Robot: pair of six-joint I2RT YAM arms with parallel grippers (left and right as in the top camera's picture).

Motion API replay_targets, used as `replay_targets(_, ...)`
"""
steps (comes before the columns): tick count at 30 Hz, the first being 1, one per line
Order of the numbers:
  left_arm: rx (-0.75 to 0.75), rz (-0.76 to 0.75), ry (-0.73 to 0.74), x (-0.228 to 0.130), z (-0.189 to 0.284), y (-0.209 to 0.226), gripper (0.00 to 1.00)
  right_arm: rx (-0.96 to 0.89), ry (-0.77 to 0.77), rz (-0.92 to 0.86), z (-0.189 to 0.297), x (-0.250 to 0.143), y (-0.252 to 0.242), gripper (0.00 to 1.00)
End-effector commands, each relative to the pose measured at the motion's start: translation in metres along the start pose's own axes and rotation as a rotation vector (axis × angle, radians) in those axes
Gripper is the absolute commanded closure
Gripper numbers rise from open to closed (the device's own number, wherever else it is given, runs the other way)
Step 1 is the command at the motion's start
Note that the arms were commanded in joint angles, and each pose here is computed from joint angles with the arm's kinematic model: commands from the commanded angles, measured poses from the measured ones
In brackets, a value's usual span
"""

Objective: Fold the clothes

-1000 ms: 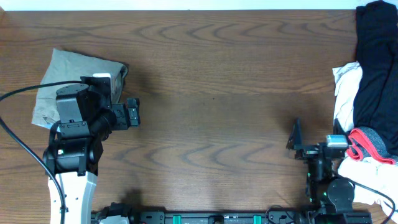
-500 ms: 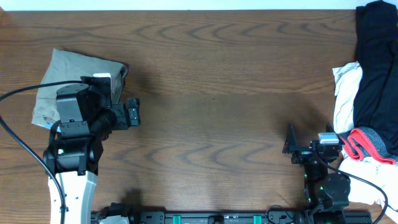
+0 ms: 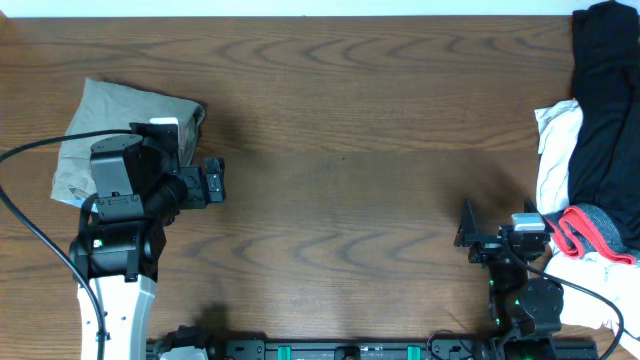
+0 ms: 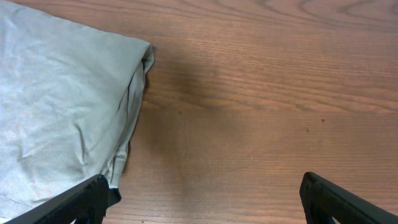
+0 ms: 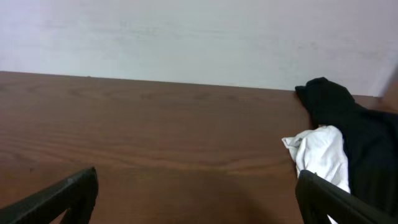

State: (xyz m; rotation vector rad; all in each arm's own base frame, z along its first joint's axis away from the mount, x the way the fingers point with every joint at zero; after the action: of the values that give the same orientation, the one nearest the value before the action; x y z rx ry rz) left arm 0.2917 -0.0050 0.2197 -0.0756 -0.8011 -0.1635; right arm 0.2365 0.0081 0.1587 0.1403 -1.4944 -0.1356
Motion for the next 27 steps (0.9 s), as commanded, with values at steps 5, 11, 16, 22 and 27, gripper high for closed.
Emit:
replay_targets(5,0.011,-0.019,0.007,-0.002,-0.001,0.003,0.02,-0.008,0.002,0.006,0.0,-0.001,-0.003,0.01)
replay_targets(11,0.053,-0.048,-0.033,0.001,0.011,0.006,0.02,-0.008,0.002,0.006,0.0,-0.001,-0.003,0.01)
replay_targets(16,0.167,-0.062,-0.115,-0.009,0.032,0.016,0.02,-0.008,0.002,0.006,0.0,-0.001,-0.003,0.01)
replay_targets(22,0.264,-0.076,-0.283,-0.023,0.048,0.021,0.02,-0.008,0.002,0.006,0.0,-0.001,-0.003,0.01)
replay_targets(27,0.289,-0.092,-0.433,-0.032,0.045,0.019,0.02,-0.008,0.002,0.006,0.0,-0.001,-0.003,0.01)
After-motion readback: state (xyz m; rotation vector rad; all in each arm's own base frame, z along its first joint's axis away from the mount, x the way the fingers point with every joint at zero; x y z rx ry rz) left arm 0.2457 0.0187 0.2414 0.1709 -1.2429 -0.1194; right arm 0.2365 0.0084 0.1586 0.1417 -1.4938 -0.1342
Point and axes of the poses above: each gripper's point midway between its finger pads, its own z axis back along the fingers, its own y axis along the line the jaws close on, x = y × z, the point moved 1 cm from there along z, back along the fingers, and after that the axes turned 11 degrees about -z, right-handed, at the moved point
